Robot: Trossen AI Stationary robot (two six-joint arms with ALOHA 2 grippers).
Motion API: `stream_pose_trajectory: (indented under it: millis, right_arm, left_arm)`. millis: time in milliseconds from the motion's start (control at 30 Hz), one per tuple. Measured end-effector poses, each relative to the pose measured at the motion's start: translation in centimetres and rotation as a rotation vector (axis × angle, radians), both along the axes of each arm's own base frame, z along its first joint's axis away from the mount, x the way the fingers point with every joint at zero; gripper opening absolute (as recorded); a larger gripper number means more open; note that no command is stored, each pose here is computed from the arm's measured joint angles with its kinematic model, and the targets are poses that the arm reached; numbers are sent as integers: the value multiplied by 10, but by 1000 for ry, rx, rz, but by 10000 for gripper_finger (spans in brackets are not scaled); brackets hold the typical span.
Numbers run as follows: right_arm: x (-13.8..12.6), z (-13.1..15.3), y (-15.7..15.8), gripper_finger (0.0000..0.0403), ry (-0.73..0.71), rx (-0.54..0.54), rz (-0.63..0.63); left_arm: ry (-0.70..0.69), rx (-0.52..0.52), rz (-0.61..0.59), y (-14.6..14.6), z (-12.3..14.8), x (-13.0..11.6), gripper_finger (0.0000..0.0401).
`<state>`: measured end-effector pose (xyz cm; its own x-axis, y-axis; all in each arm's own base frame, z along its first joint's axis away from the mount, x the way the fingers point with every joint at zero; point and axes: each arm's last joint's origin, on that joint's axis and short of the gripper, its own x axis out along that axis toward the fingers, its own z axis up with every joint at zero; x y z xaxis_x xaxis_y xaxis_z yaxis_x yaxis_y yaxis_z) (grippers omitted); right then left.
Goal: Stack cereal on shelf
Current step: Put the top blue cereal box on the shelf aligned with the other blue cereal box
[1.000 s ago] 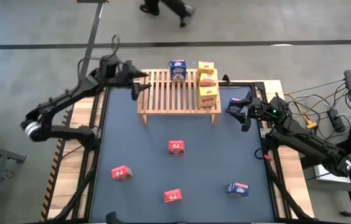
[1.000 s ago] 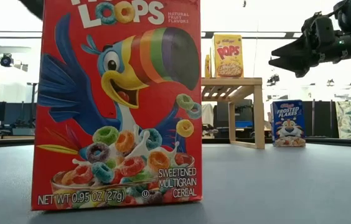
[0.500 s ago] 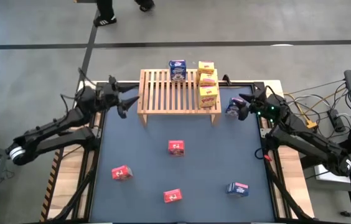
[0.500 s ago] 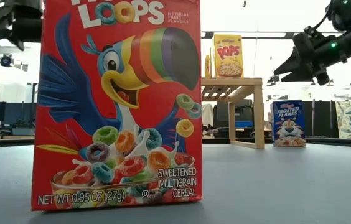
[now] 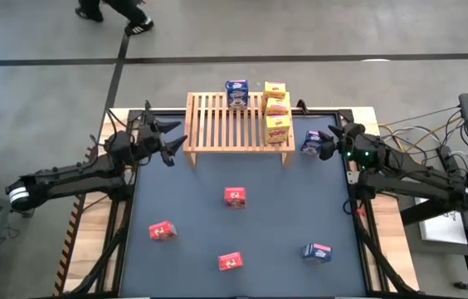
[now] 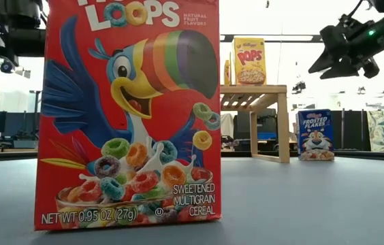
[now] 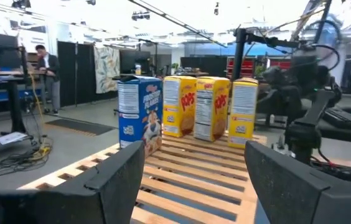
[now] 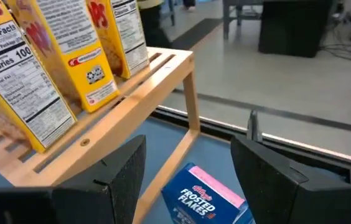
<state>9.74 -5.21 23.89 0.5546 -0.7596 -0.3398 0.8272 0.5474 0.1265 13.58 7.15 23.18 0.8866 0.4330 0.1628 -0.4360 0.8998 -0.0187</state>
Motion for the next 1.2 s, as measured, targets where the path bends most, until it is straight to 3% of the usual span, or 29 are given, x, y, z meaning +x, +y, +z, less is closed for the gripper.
stream_pose_trajectory:
  millis: [167, 433, 733, 867, 1000, 1200]
  right_arm:
    - [25, -21, 7, 223, 125, 39, -20]
    - [52, -34, 20, 223, 218, -20, -121]
    - [65, -30, 18, 223, 243, -26, -135]
    - [65, -25, 21, 224, 367, -53, 37]
    - [61, -14, 24, 224, 393, -27, 215]
    - [38, 12, 20, 224, 415, 9, 306]
  left_arm:
    - [0, -9, 2, 1, 0, 2, 261]
    - [-5, -26, -17, -1, 0, 3, 261]
    - [-1, -26, -36, -2, 0, 4, 261]
    - [4, -29, -40, -3, -1, 5, 261]
    - [12, -33, -40, -2, -2, 6, 261]
    - [4, -39, -43, -2, -2, 7, 261]
